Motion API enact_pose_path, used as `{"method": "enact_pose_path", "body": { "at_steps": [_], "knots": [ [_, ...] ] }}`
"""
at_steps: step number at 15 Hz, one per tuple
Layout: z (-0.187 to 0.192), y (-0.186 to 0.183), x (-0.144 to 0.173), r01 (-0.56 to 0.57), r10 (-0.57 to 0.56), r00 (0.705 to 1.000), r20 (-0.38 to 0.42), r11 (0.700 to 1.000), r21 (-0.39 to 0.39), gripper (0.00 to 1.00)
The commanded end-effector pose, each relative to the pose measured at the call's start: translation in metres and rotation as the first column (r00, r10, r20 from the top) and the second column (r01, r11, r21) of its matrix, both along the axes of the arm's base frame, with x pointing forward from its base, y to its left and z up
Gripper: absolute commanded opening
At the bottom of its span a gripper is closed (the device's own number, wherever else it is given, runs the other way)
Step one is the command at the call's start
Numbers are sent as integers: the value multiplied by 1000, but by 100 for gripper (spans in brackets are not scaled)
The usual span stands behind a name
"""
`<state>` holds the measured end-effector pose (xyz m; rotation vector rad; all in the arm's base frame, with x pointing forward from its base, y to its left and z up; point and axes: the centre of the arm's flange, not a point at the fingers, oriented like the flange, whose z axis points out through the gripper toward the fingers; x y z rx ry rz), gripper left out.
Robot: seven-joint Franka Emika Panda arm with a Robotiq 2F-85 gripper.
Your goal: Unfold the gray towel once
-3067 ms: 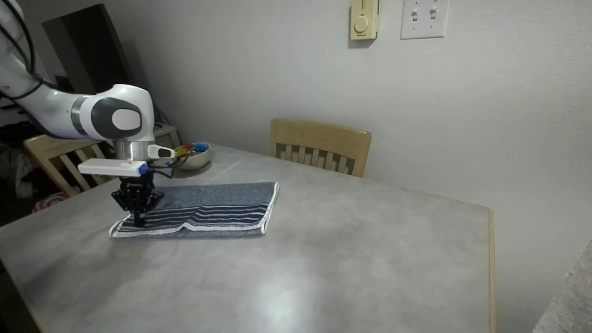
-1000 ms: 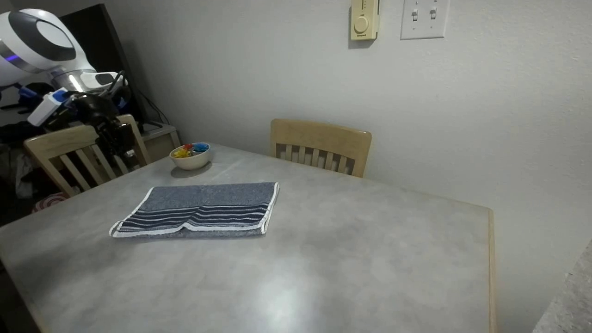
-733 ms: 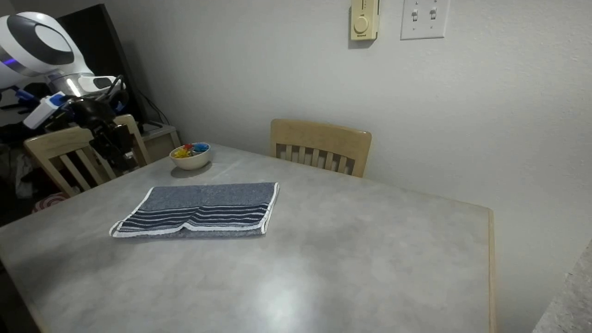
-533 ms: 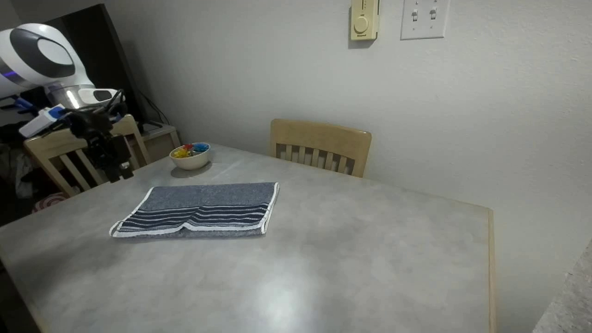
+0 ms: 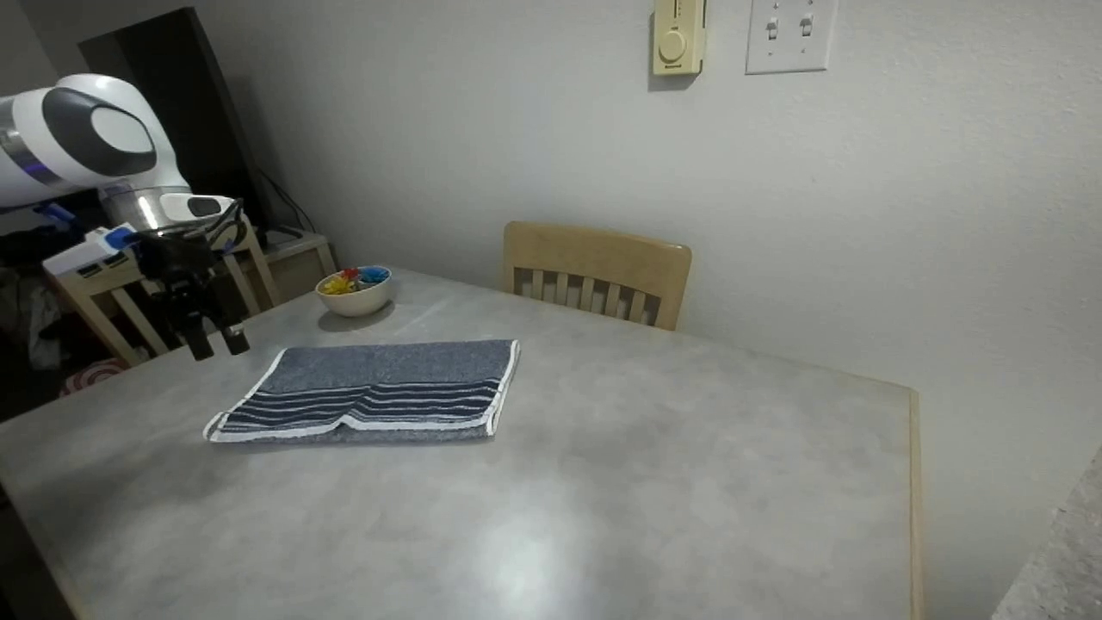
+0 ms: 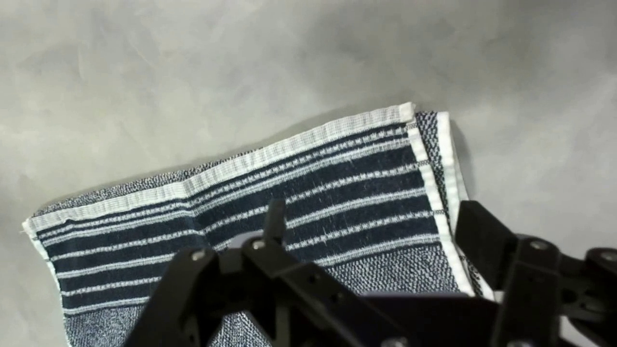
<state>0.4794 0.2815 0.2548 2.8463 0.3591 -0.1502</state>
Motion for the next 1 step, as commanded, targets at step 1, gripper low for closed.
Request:
{"method": "enact_pose_path", "body": {
  "at_steps": [1],
  "knots": [
    [0,0,0,0,0,1000,0,1000,0,90]
  ]
}}
